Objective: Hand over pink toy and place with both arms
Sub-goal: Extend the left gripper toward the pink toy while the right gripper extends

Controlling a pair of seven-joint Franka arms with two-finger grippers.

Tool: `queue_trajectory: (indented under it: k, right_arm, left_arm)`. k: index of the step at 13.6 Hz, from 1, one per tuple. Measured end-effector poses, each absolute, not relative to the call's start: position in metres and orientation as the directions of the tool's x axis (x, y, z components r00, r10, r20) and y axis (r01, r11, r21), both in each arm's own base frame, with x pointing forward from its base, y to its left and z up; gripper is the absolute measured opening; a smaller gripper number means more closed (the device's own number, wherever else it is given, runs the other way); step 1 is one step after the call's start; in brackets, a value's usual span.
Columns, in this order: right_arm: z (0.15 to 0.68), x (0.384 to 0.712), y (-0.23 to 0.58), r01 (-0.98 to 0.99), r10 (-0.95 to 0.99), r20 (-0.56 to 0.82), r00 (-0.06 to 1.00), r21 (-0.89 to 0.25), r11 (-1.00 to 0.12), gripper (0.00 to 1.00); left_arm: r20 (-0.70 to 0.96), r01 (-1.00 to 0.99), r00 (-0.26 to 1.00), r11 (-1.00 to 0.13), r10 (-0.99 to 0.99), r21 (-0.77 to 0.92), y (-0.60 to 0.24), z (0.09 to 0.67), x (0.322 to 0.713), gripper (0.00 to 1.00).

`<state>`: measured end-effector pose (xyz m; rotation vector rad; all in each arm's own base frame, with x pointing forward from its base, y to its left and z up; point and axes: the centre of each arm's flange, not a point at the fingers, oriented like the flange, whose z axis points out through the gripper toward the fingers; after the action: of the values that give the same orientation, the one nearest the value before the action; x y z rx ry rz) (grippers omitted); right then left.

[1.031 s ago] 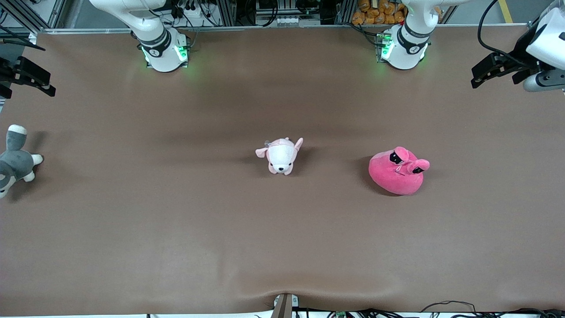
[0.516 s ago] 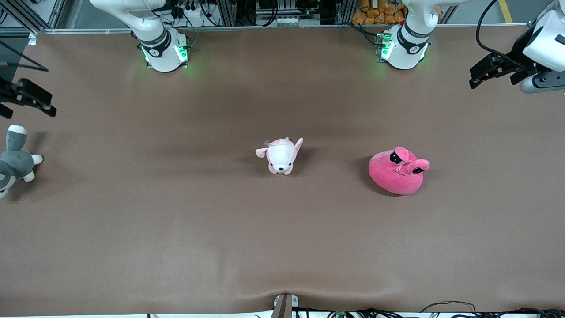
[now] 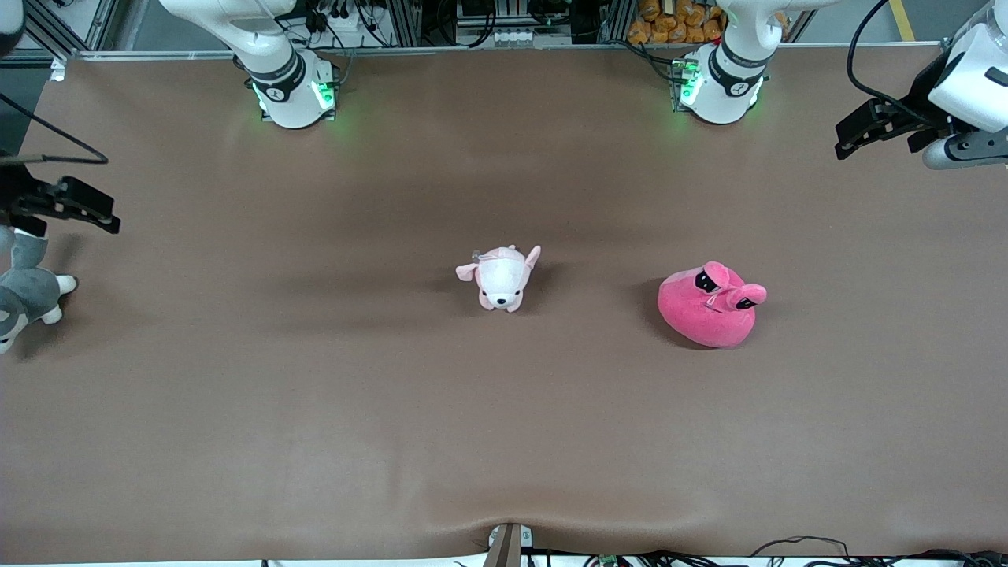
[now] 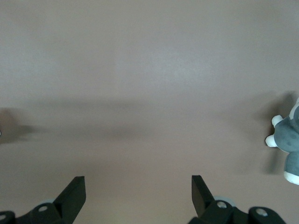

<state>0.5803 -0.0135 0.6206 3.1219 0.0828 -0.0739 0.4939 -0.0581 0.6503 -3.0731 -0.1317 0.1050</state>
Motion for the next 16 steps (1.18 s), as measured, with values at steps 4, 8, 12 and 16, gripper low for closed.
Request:
queue_trajectory:
  k: [4, 8, 12, 16]
  right_arm:
    - [0.622, 0.582, -0.013, 0.055, 0.054, -0.044, 0.998, 0.017, -0.998, 1.00]
    - [0.626, 0.581, -0.013, 0.055, 0.054, -0.036, 0.998, 0.017, -0.998, 1.00]
    - [0.625, 0.581, -0.013, 0.055, 0.054, -0.041, 0.998, 0.017, -0.998, 1.00]
    - [0.619, 0.583, -0.013, 0.055, 0.054, -0.055, 0.997, 0.016, -0.998, 1.00]
  left_arm:
    - [-0.063, 0.083, 0.994, -0.994, 0.087, -0.066, -0.058, 0.645, 0.496, 1.00]
    - [-0.063, 0.082, 0.994, -0.994, 0.087, -0.066, -0.058, 0.640, 0.497, 1.00]
    - [-0.049, 0.084, 0.995, -0.994, 0.088, -0.063, -0.057, 0.638, 0.500, 1.00]
    - [-0.062, 0.086, 0.994, -0.995, 0.090, -0.058, -0.055, 0.616, 0.517, 1.00]
